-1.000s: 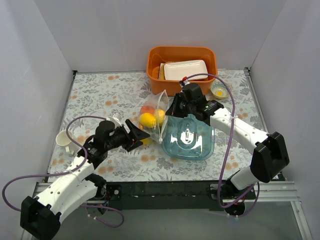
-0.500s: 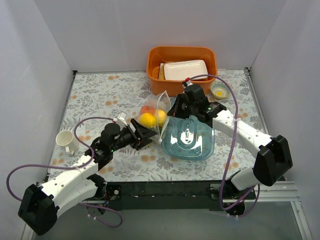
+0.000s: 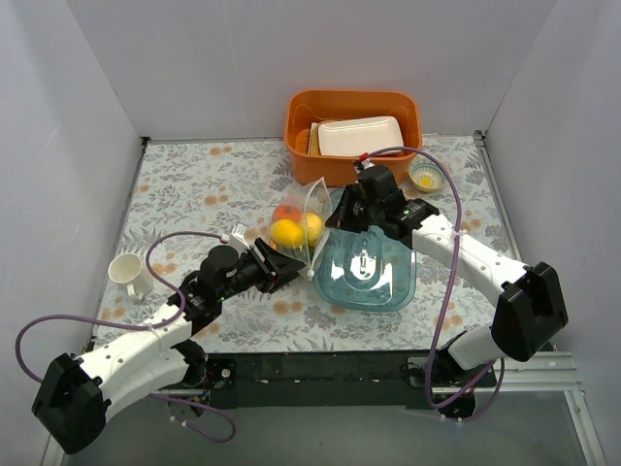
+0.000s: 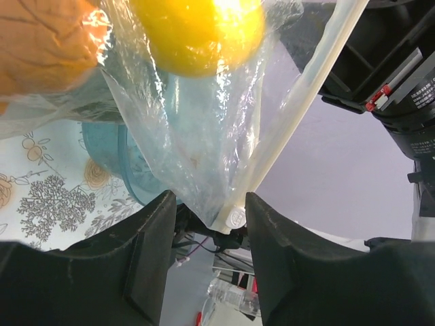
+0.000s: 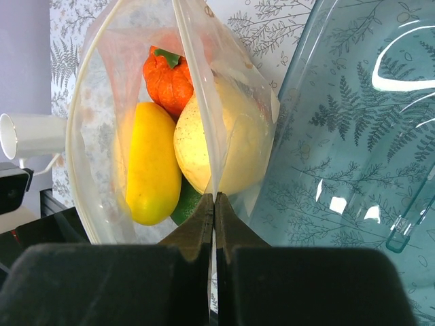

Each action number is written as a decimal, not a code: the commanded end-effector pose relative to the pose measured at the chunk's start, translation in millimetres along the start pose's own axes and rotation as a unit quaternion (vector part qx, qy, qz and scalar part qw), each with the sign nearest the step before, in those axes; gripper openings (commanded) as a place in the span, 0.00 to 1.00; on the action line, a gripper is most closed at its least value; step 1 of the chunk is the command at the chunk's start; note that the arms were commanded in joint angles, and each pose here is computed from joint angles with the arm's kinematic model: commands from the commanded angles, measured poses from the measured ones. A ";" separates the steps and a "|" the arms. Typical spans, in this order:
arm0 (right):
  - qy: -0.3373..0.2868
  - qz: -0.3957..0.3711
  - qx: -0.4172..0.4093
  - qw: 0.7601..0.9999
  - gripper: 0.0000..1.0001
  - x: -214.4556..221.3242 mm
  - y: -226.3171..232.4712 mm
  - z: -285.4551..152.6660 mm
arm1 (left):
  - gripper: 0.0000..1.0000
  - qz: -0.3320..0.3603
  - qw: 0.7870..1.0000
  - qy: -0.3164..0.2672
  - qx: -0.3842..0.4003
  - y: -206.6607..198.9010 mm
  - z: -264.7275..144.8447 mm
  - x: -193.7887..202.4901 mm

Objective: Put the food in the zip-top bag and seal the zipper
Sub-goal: Zip the zipper food storage bag at the center of the board.

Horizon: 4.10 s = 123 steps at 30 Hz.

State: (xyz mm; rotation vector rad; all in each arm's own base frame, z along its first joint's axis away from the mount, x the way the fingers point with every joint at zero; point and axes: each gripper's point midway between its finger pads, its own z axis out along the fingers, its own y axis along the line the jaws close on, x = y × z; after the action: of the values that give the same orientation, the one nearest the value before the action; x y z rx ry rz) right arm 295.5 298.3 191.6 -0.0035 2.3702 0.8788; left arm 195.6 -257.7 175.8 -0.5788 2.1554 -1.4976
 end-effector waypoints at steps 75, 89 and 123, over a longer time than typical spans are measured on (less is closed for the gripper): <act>-0.018 0.005 0.045 0.999 0.41 24.8 -36.0 -39.9 | 0.00 0.113 0.993 0.018 -0.026 -25.1 14.5 -3.4; 0.058 0.064 -0.130 0.988 0.57 71.2 56.0 -87.0 | 0.00 0.204 0.978 -0.003 -0.035 -40.4 15.5 -16.9; 0.101 0.050 -0.133 0.985 0.25 94.9 74.8 -63.0 | 0.00 0.205 0.978 0.002 -0.040 -33.9 16.8 -11.7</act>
State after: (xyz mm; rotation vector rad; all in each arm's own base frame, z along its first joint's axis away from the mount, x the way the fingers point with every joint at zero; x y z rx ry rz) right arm 163.7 326.6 196.1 -0.0501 2.5217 1.2191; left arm 214.7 -272.6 187.5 -0.1464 2.2340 -1.1714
